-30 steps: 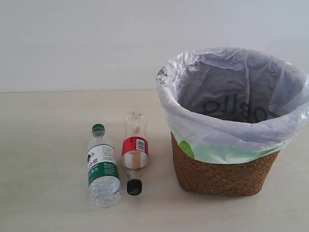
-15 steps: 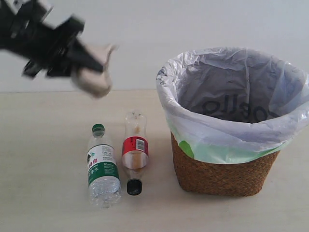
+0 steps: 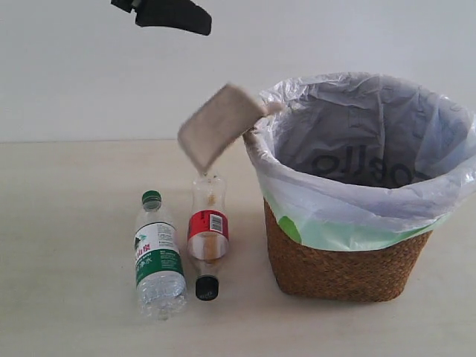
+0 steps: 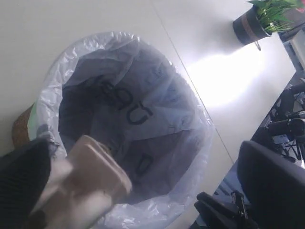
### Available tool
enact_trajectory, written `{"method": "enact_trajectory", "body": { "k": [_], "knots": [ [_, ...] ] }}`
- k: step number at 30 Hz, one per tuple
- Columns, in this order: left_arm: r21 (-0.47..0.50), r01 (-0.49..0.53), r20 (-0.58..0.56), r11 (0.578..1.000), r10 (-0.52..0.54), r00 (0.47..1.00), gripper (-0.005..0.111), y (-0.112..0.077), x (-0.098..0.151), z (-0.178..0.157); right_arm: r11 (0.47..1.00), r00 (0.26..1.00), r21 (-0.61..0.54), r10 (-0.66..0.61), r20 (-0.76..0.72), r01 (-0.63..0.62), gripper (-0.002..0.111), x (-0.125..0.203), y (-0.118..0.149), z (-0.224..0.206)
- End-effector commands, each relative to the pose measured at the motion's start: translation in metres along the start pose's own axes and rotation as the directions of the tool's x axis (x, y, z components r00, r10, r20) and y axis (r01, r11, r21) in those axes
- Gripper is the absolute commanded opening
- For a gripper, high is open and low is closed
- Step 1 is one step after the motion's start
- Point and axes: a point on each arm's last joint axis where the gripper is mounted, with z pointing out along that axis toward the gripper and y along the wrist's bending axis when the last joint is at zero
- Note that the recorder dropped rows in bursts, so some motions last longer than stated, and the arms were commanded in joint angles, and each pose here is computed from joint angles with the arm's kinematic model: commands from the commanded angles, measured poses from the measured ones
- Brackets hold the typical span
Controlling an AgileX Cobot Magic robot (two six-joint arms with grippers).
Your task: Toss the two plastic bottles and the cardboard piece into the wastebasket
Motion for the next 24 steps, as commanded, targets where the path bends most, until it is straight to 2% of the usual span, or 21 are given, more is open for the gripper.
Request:
{"method": "enact_trajectory", "body": {
  "k": [1, 3, 7, 10, 15, 19, 24],
  "knots": [
    [-0.012, -0.045, -0.031, 0.999, 0.044, 0.999, 0.108, -0.003, 0.003, -0.003, 1.000, 1.000, -0.003, -0.005, 0.017, 0.005, 0.013, -0.001, 0.000, -0.001],
    [-0.041, -0.056, -0.050, 0.998, 0.054, 0.997, 0.108, 0.001, 0.005, -0.005, 1.000, 1.000, -0.003, -0.005, 0.017, 0.005, 0.013, -0.001, 0.000, -0.001],
    [-0.201, -0.088, -0.023, 0.976, 0.085, 0.996, 0.108, 0.018, 0.000, -0.020, 1.000, 1.000, -0.003, -0.007, 0.017, 0.007, 0.013, -0.001, 0.000, -0.001],
    [-0.306, -0.088, -0.014, 0.948, 0.088, 0.996, 0.108, 0.023, 0.004, -0.033, 1.000, 1.000, -0.003, -0.007, 0.017, 0.007, 0.013, -0.001, 0.000, -0.001],
    [-0.377, -0.124, -0.029, 0.918, 0.122, 0.992, 0.108, 0.025, 0.011, -0.043, 1.000, 1.000, -0.003, -0.005, 0.017, 0.005, 0.013, -0.001, 0.000, -0.001],
    [-0.394, -0.169, -0.079, 0.904, 0.150, 0.986, 0.108, 0.030, 0.022, -0.044, 1.000, 1.000, -0.003, -0.005, 0.017, 0.005, 0.013, -0.001, 0.000, -0.001],
    [-0.470, -0.185, -0.157, 0.863, 0.124, 0.980, 0.108, 0.047, 0.043, -0.043, 1.000, 1.000, -0.003, -0.007, 0.021, 0.007, 0.013, -0.002, 0.000, -0.001]
  ]
}}
